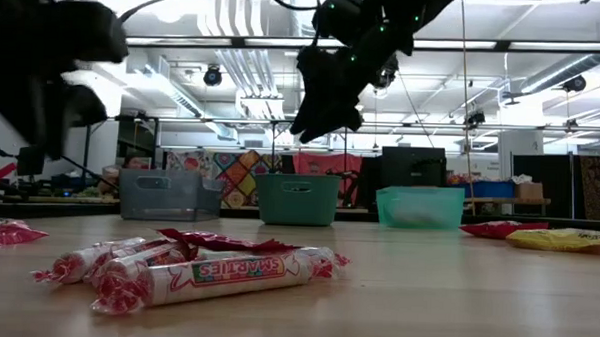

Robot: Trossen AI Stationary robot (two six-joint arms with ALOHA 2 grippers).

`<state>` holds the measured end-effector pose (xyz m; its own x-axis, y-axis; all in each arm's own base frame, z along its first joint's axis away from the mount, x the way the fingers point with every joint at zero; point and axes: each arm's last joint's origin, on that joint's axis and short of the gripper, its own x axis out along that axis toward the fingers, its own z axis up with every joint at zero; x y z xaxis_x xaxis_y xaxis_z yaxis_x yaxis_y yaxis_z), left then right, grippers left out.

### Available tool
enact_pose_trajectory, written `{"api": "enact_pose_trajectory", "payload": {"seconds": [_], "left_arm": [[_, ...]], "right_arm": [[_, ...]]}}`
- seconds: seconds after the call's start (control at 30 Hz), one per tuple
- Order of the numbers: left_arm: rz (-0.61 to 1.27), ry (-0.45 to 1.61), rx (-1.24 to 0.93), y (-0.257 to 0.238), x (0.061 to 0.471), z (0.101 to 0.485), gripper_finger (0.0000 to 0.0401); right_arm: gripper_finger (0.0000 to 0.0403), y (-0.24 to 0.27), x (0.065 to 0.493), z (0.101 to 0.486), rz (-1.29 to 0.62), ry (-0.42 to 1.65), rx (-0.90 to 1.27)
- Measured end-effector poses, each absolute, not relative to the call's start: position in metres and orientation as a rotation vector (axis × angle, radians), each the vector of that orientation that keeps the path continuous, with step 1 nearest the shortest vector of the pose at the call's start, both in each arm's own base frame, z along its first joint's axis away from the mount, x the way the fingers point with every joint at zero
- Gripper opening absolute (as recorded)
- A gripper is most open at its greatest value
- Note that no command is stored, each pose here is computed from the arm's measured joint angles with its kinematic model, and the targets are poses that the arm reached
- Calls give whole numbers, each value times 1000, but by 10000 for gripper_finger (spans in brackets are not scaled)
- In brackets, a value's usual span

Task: Sort candy
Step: Put the white candy on the black bin

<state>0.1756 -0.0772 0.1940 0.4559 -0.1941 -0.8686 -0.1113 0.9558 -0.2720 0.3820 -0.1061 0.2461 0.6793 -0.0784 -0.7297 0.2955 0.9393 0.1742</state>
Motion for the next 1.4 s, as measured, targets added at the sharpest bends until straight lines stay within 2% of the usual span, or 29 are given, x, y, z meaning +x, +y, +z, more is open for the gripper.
{"api": "enact_pose_trajectory", "payload": {"seconds": [0.13, 0.27, 0.43, 0.8, 1.03, 1.33, 1.4], "left_arm": [[33, 1233, -377, -88, 165, 184, 168], [118, 1432, -491, -97, 149, 176, 190], [160, 1537, -564, -111, 141, 170, 194], [262, 1571, -449, -118, 148, 147, 188], [293, 1594, -424, -123, 154, 134, 146], [283, 1567, -453, -124, 156, 139, 26], [304, 1534, -450, -122, 154, 142, 11]], "right_arm": [[172, -85, 385, 244, -162, 838, 265], [171, -72, 386, 243, -133, 863, 252], [171, -63, 387, 243, -117, 865, 241], [171, -62, 387, 243, -116, 865, 239], [171, -62, 387, 243, -116, 866, 238], [171, -58, 387, 241, -97, 874, 216], [171, -57, 387, 241, -94, 880, 211]]}}
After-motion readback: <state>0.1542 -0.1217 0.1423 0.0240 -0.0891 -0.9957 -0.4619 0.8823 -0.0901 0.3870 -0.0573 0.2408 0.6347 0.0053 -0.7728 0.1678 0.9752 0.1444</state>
